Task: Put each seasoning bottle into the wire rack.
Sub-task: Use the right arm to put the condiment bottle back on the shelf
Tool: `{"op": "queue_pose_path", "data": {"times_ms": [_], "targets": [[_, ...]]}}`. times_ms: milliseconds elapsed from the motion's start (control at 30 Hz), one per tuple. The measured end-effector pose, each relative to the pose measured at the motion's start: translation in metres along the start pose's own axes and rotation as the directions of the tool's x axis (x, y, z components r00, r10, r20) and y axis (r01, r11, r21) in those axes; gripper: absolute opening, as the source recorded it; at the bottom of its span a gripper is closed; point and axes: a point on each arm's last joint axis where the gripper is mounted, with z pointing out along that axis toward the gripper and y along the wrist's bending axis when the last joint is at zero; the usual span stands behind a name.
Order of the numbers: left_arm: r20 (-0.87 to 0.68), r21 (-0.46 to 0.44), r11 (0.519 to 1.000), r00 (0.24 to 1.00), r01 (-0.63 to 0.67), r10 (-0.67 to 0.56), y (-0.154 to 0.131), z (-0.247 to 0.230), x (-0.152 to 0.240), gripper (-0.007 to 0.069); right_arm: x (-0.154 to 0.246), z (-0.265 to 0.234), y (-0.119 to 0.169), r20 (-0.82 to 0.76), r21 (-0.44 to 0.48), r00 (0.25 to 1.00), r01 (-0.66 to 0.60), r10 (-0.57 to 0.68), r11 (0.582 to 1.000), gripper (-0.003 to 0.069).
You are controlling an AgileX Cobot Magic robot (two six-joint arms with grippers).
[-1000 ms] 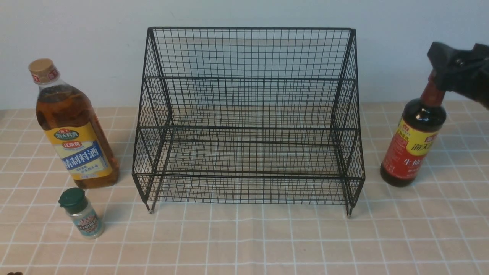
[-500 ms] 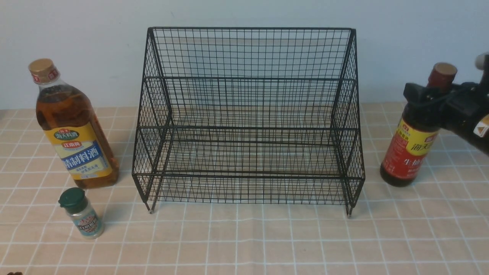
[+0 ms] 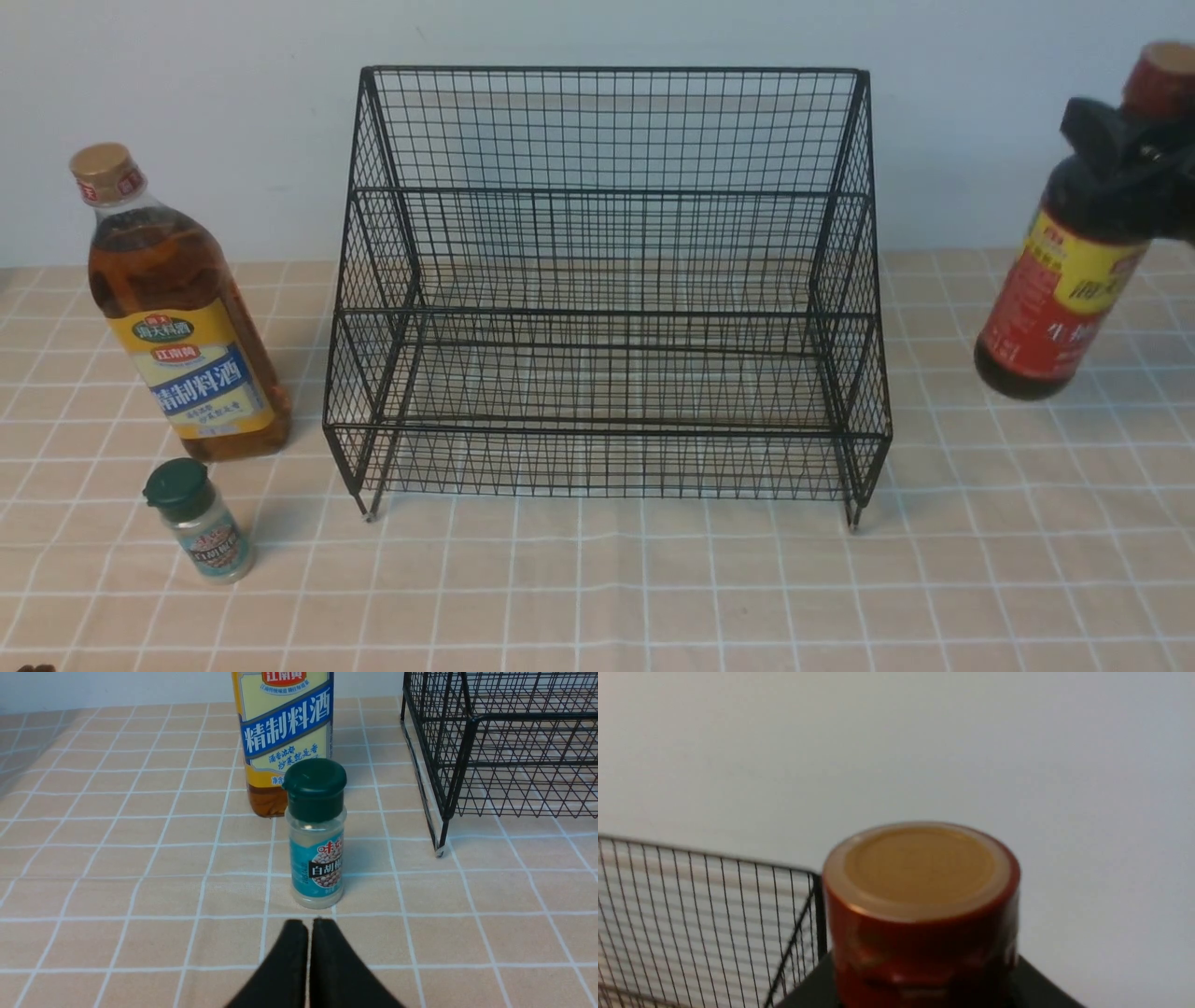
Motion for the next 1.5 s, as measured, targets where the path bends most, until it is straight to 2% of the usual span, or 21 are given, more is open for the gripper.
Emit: {"op": "queue_pose_path", "data": {"times_ms": [167, 333, 433, 500, 667, 867, 1100, 1300, 1500], "targets": [[0.0, 0.0, 1.0, 1.0, 0.0, 0.0, 0.0, 0.0, 0.0, -0.0007, -0.038, -0.014, 0.005, 0.101, -0.034, 0.995, 0.03, -0.026, 0.999, 0.0268], [0.0, 0.0, 1.0, 1.0, 0.0, 0.0, 0.0, 0.0, 0.0, -0.0007, -0.095, -0.019, 0.025, 0.229, -0.187, 0.973, 0.039, 0.005, 0.982, 0.0268], [0.001, 0.0, 1.0, 1.0, 0.0, 0.0, 0.0, 0.0, 0.0, -0.0007, -0.116, -0.019, 0.045, 0.263, -0.306, 0.965, 0.066, 0.018, 0.95, 0.0268], [0.001, 0.0, 1.0, 1.0, 0.0, 0.0, 0.0, 0.0, 0.0, -0.0007, -0.129, -0.016, 0.063, 0.282, -0.4, 0.959, 0.082, 0.037, 0.913, 0.0268], [0.001, 0.0, 1.0, 1.0, 0.0, 0.0, 0.0, 0.0, 0.0, -0.0007, -0.129, 0.007, 0.09, 0.258, -0.506, 0.965, 0.091, 0.05, 0.858, 0.0268], [0.001, 0.0, 1.0, 1.0, 0.0, 0.0, 0.0, 0.0, 0.0, -0.0007, -0.096, 0.05, 0.105, 0.137, -0.518, 0.99, 0.044, 0.032, 0.854, 0.0268], [0.001, 0.0, 1.0, 1.0, 0.0, 0.0, 0.0, 0.0, 0.0, -0.0007, -0.041, 0.09, 0.107, -0.035, -0.478, 0.999, -0.015, -0.002, 0.878, 0.0267], [0.001, 0.0, 1.0, 1.0, 0.0, 0.0, 0.0, 0.0, 0.0, -0.0007, -0.03, 0.095, 0.106, -0.092, -0.459, 0.996, -0.028, -0.017, 0.888, 0.0266], [0.001, 0.0, 1.0, 1.0, 0.0, 0.0, 0.0, 0.0, 0.0, -0.0007, -0.019, 0.095, 0.108, -0.162, -0.488, 0.984, -0.01, -0.079, 0.873, 0.0266]]}}
